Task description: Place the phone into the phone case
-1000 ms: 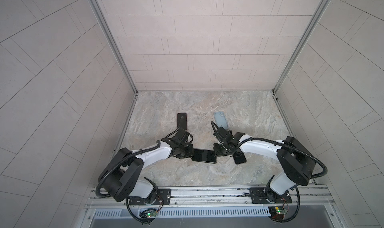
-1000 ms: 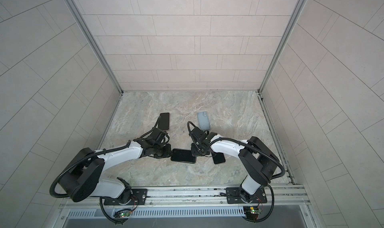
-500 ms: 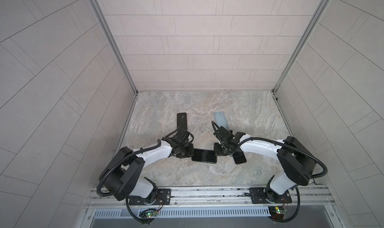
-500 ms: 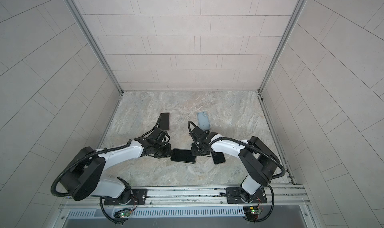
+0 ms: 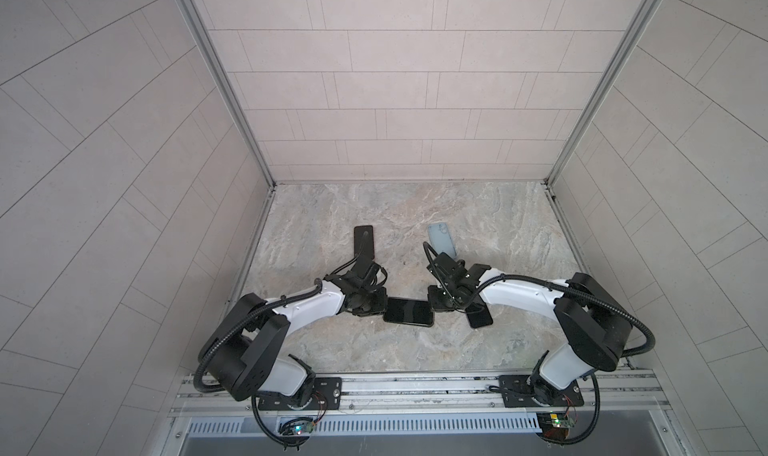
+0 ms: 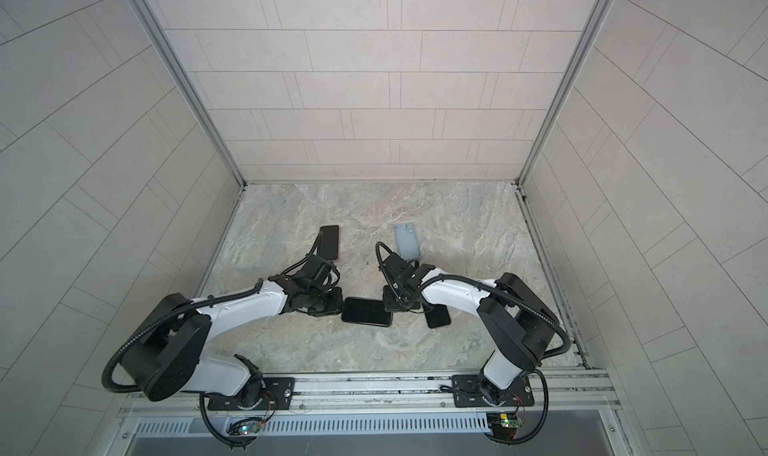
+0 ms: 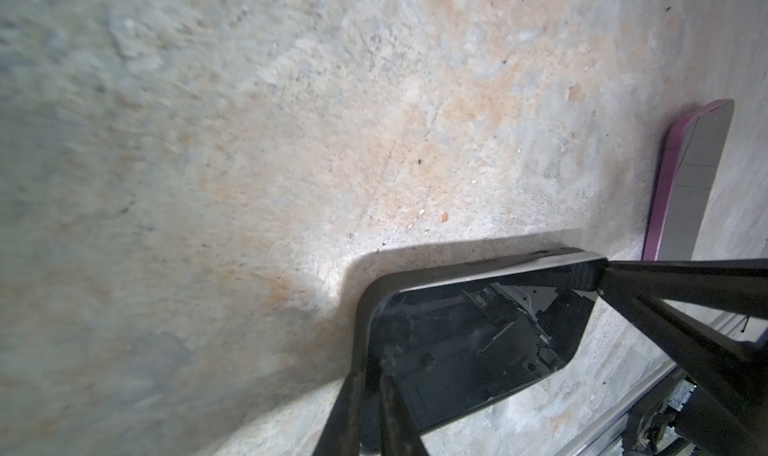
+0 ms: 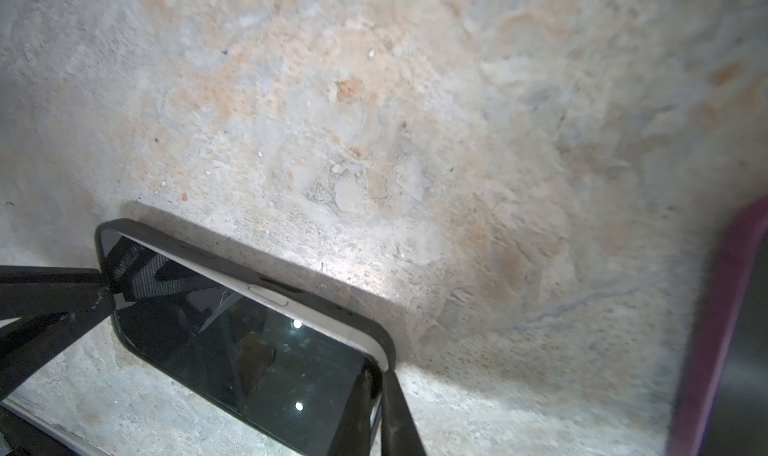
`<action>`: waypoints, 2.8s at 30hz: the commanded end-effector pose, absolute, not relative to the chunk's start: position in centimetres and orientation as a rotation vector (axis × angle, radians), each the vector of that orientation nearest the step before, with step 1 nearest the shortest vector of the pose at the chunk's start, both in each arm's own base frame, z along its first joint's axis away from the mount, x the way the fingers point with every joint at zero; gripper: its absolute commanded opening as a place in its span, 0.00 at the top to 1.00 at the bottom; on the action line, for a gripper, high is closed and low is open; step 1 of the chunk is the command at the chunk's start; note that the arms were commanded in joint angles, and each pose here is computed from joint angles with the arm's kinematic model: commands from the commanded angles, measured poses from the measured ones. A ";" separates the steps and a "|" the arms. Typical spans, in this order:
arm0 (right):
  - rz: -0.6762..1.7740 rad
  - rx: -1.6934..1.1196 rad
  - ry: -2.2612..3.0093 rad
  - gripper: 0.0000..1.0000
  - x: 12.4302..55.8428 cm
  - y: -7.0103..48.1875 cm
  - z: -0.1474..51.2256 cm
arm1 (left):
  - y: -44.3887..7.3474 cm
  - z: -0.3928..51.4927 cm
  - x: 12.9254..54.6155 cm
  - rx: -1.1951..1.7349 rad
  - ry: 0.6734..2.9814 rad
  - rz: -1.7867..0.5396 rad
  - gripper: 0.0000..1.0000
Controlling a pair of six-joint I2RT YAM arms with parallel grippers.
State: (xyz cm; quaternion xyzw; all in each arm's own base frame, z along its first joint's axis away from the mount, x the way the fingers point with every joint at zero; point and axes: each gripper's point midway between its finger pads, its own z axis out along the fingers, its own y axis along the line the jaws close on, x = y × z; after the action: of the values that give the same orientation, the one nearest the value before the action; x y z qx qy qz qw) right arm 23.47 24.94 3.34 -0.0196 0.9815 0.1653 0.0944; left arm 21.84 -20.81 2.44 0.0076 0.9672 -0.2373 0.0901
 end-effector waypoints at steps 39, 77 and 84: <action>0.454 -0.098 3.031 0.94 22.5 25.2 -0.5 | -20.3 0.9 21.3 0.046 2.927 -0.625 0.83; 0.422 -0.091 3.099 0.94 21.1 24.4 -4.4 | -20.9 0.9 21.0 0.043 2.924 -0.648 0.83; 0.372 -0.096 3.125 0.93 20.6 23.9 -5.4 | -21.0 0.9 21.0 0.047 2.924 -0.649 0.83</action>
State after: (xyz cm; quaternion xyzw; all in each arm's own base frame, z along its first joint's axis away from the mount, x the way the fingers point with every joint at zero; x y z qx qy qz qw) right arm 23.27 24.69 1.78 -0.0200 0.9862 0.1557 0.0527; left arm 21.79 -20.99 1.80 0.0129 0.9715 -0.2219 0.0824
